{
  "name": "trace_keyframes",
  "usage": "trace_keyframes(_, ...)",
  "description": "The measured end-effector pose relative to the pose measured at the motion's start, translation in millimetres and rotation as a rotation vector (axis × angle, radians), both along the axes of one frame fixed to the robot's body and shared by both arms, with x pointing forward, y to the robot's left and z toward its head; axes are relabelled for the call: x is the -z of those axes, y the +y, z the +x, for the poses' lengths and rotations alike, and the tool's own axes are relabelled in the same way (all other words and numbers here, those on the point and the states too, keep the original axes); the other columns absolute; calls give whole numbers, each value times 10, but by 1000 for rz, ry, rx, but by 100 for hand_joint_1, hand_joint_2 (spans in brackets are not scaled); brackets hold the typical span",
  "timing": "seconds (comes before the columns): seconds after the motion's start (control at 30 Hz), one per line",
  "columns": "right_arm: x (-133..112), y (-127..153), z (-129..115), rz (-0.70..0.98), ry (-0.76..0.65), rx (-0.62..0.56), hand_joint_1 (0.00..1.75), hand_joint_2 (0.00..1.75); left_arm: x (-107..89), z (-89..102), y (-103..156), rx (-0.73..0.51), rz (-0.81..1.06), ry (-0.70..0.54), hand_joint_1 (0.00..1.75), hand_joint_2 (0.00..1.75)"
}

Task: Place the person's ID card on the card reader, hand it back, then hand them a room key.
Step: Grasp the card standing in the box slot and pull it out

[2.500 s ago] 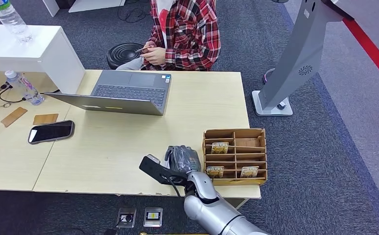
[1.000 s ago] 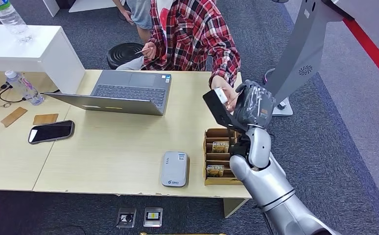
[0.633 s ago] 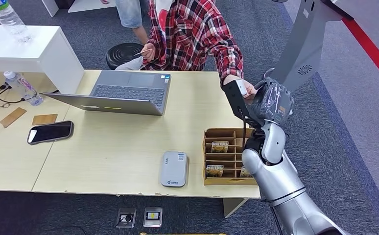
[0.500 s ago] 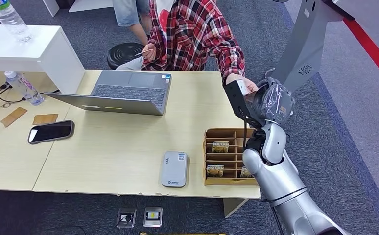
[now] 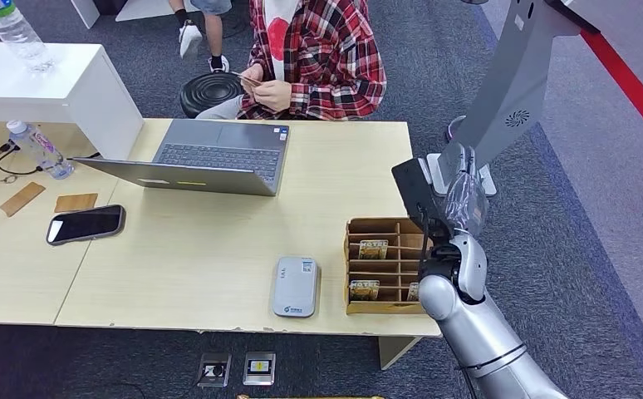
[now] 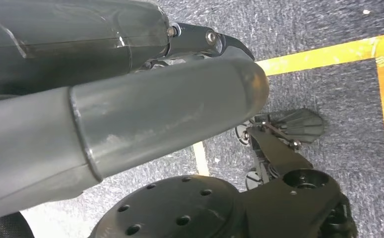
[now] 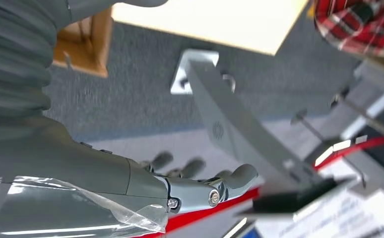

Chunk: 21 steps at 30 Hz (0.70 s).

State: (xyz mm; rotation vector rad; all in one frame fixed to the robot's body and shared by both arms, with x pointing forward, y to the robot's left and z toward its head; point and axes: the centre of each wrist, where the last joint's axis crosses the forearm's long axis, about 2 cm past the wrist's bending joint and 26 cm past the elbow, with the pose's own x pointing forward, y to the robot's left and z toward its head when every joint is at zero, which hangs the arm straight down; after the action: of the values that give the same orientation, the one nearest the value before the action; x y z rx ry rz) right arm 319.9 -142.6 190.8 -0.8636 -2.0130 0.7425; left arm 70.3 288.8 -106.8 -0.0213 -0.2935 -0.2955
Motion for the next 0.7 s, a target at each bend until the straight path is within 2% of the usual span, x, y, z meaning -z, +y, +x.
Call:
trace_keyframes(0.2,-20,13,-216,-163,123,-144,0,175,6,-33,9,-11,-3,6,0,0)
trace_keyframes(0.37,14,83,-356,-268,142,-218,0,175,6,-33,15,-17,-4,-8,0,0)
trace_keyframes(0.43,37,108,-392,-299,131,-234,9,175,6,-34,16,-18,-3,-15,0,0)
trace_keyframes(0.57,81,157,-455,-363,102,-252,172,175,7,-34,21,-23,0,-18,0,0)
trace_keyframes(0.7,129,208,-523,-428,77,-263,175,175,7,-34,26,-28,1,-17,0,0)
